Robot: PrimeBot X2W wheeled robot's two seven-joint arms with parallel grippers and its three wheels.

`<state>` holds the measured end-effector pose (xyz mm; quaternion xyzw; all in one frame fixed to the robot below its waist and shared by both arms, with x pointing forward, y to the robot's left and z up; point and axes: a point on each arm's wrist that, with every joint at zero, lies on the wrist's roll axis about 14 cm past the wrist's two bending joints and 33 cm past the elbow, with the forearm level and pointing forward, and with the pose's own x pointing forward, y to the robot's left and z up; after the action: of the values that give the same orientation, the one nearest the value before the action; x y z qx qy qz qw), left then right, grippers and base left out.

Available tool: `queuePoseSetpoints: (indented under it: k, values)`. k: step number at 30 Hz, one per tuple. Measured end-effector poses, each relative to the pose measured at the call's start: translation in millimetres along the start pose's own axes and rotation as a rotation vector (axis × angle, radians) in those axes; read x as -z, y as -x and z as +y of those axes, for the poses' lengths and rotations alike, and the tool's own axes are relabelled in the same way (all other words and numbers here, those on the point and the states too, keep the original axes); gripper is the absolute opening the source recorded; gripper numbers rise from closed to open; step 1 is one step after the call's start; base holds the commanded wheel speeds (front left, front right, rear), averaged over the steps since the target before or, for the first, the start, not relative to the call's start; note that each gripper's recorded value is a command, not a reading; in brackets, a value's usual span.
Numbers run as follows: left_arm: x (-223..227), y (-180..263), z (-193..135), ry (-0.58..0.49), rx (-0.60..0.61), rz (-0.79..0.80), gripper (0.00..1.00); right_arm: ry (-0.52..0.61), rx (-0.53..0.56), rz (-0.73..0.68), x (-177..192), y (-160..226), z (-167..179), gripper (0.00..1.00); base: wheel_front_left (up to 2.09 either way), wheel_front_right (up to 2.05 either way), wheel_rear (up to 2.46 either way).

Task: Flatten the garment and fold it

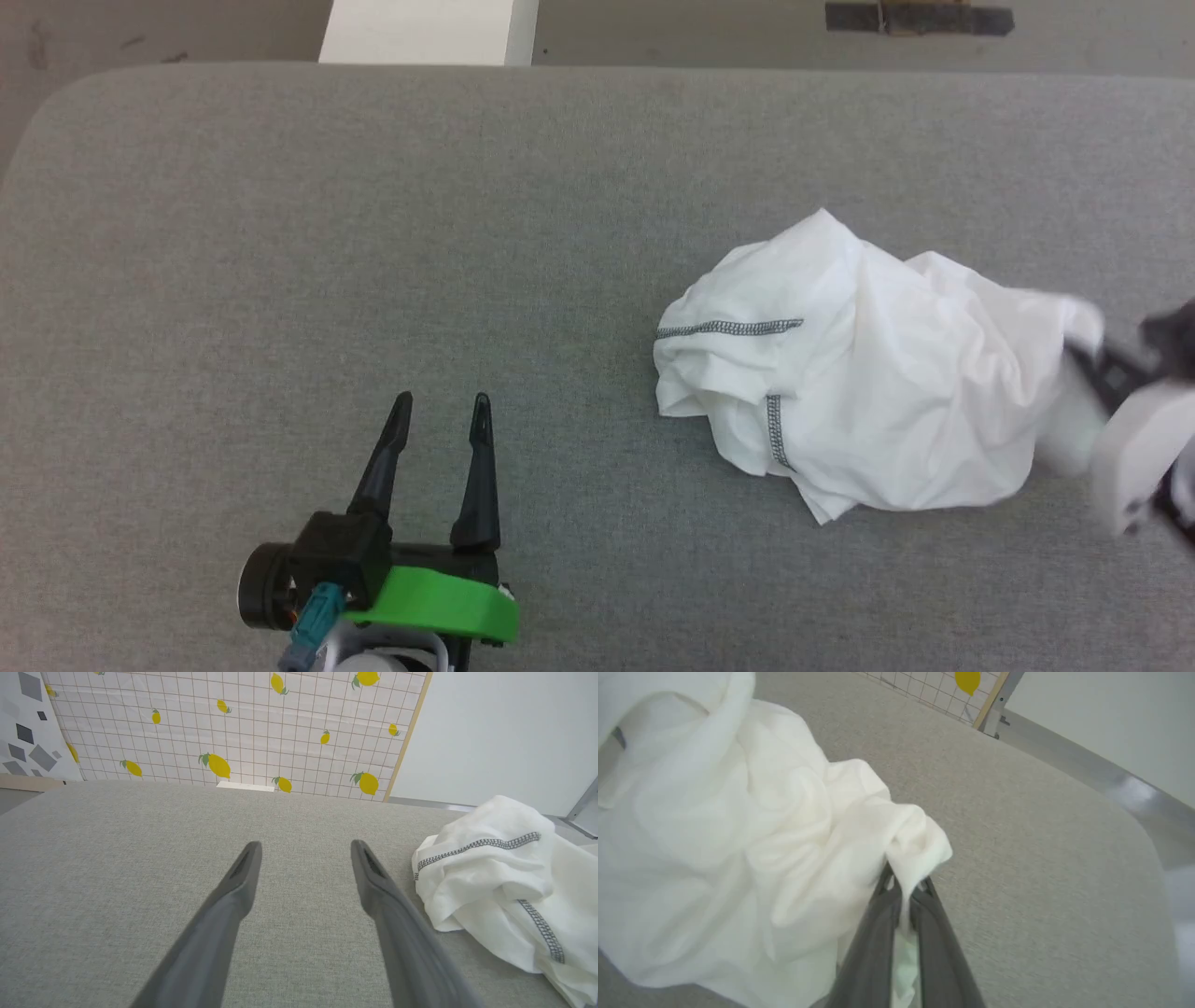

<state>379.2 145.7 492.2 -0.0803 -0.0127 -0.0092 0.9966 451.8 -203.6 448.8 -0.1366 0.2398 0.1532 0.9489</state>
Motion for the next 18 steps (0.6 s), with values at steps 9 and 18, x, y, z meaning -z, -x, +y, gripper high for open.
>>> queuePoseSetpoints:
  k: [9,18]
  values:
    - [-6,5,0,0.007,0.005,-0.018,1.00,0.298,0.208,-0.226,-137,19,-87,0.00,0.00,0.00,0.00]
    - [14,4,7,0.001,-0.024,0.044,1.00,0.333,0.339,-0.082,-107,-31,-143,0.61,0.00,0.00,0.00]
